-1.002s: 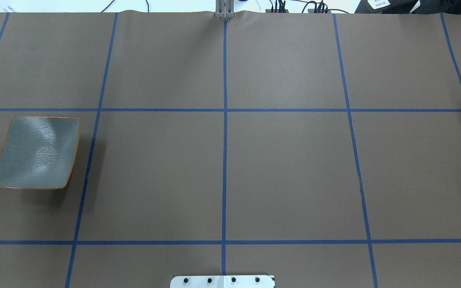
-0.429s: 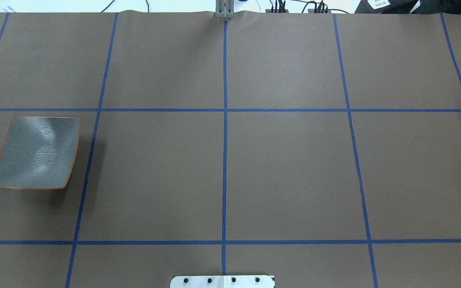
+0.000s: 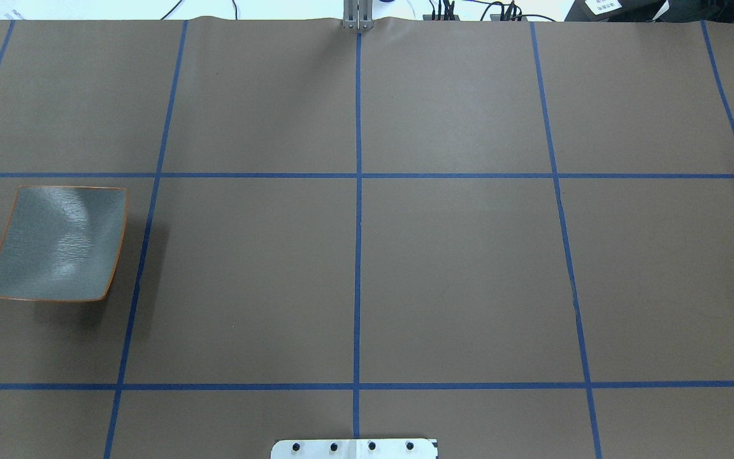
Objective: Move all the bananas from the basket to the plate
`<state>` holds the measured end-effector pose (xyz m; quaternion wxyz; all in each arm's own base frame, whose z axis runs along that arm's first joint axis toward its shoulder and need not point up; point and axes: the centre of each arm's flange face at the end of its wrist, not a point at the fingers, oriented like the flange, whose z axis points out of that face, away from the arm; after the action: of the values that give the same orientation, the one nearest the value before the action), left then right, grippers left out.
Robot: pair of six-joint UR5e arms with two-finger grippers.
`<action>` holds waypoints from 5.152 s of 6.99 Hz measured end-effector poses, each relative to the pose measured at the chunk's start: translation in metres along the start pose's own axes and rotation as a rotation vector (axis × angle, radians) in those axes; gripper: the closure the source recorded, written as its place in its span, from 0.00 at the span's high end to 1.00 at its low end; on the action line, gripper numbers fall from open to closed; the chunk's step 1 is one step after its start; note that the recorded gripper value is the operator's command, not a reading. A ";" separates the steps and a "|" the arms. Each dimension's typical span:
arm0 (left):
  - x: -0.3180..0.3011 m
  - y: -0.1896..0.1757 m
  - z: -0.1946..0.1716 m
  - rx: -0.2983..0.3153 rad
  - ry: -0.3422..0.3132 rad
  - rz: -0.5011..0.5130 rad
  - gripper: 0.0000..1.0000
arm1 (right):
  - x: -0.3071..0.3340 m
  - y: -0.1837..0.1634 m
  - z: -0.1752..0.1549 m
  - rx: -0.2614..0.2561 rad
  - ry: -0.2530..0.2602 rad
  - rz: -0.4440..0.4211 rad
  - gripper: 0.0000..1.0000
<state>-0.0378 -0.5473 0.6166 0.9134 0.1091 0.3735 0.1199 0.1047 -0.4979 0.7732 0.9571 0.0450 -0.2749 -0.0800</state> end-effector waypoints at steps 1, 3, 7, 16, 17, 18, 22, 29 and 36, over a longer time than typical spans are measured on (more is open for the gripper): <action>0.001 0.000 0.001 -0.002 0.001 0.003 1.00 | -0.001 -0.002 0.007 0.005 0.010 -0.011 1.00; 0.003 -0.001 0.003 -0.005 0.002 0.005 1.00 | -0.005 -0.003 0.020 -0.014 0.038 -0.028 1.00; 0.004 -0.002 0.003 -0.004 0.002 0.008 1.00 | -0.005 0.006 0.034 -0.049 0.049 -0.032 0.94; 0.009 -0.014 -0.004 0.012 0.000 0.023 1.00 | -0.002 0.006 0.047 -0.083 0.091 -0.032 0.28; 0.010 -0.015 -0.004 0.012 0.000 0.025 1.00 | -0.005 0.003 0.047 -0.081 0.089 -0.039 0.01; 0.010 -0.015 -0.004 0.012 0.001 0.027 1.00 | -0.008 0.001 0.047 -0.080 0.087 -0.045 0.00; 0.009 -0.014 -0.003 0.009 0.001 0.023 1.00 | -0.021 -0.014 0.030 -0.047 0.091 -0.091 0.00; 0.011 -0.015 -0.001 0.006 0.002 0.025 1.00 | -0.032 -0.098 -0.112 -0.020 0.034 -0.118 0.00; 0.096 -0.098 -0.017 0.060 0.031 -0.011 1.00 | -0.327 -0.221 -0.203 0.020 -0.395 0.383 0.00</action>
<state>0.0299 -0.6093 0.5130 0.9045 0.1325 0.3914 0.1055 -0.0885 -0.6483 0.4033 0.8820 -0.0149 -0.4606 0.0980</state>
